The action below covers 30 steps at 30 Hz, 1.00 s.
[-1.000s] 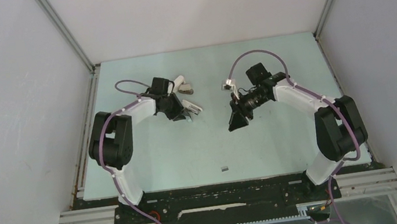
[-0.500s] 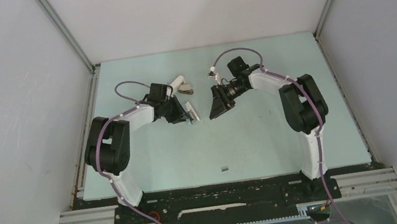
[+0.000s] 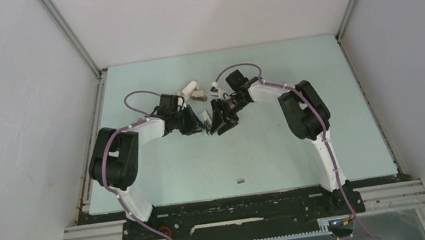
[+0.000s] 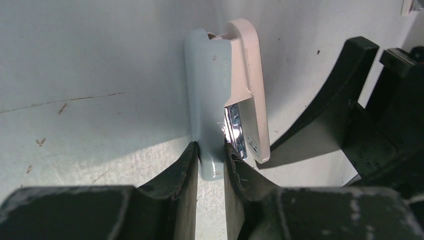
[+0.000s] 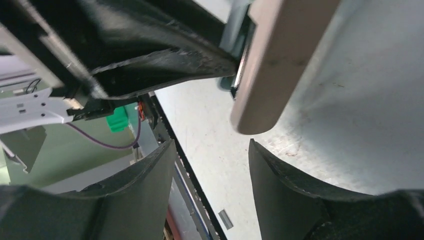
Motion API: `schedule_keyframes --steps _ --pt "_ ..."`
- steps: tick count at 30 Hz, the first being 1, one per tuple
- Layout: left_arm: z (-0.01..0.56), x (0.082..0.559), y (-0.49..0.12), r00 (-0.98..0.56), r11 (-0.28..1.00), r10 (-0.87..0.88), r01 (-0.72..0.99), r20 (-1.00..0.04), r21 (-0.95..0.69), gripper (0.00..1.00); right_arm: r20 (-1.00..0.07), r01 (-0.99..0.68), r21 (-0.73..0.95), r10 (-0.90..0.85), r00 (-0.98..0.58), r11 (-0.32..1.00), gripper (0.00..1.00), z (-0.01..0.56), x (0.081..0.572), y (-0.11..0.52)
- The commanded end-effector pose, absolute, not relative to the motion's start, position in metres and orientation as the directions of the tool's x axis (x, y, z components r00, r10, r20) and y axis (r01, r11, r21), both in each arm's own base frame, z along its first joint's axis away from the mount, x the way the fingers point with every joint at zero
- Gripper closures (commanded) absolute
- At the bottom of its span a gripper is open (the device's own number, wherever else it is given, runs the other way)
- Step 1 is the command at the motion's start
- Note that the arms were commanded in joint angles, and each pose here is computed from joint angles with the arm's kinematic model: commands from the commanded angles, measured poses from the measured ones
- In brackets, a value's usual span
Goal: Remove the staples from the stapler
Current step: Pick up the stapler from the center of the board.
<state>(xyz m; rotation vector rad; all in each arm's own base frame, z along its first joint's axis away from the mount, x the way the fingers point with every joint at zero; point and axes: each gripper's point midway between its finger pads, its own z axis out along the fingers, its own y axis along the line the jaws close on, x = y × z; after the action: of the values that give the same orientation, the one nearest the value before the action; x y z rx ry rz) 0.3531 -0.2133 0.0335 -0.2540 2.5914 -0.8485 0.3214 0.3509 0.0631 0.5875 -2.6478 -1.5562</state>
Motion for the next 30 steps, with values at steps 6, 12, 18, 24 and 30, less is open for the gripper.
schedule_keyframes --steps 6,12,18,24,30 --pt "0.023 0.330 -0.213 -0.927 0.804 -0.248 -0.035 -0.282 -0.593 0.99 -0.165 -0.285 0.791 -0.260 -0.951 0.541 0.35 0.049 0.347 0.346" --pt "0.021 0.325 -0.214 -0.934 0.798 -0.236 -0.028 -0.268 -0.602 0.99 -0.125 -0.242 0.827 -0.253 -0.959 0.508 0.35 0.044 0.347 0.353" --pt "0.020 0.319 -0.214 -0.940 0.795 -0.223 -0.021 -0.259 -0.607 0.99 -0.090 -0.205 0.852 -0.251 -0.964 0.482 0.42 0.039 0.346 0.363" --pt "0.020 0.318 -0.213 -0.940 0.795 -0.227 -0.027 -0.255 -0.606 0.98 -0.077 -0.180 0.866 -0.230 -0.970 0.467 0.66 0.039 0.352 0.363" --pt "0.037 0.325 -0.205 -0.920 0.772 -0.275 -0.039 -0.278 -0.635 0.77 -0.109 -0.209 0.867 -0.236 -0.966 0.453 0.98 0.049 0.350 0.361"
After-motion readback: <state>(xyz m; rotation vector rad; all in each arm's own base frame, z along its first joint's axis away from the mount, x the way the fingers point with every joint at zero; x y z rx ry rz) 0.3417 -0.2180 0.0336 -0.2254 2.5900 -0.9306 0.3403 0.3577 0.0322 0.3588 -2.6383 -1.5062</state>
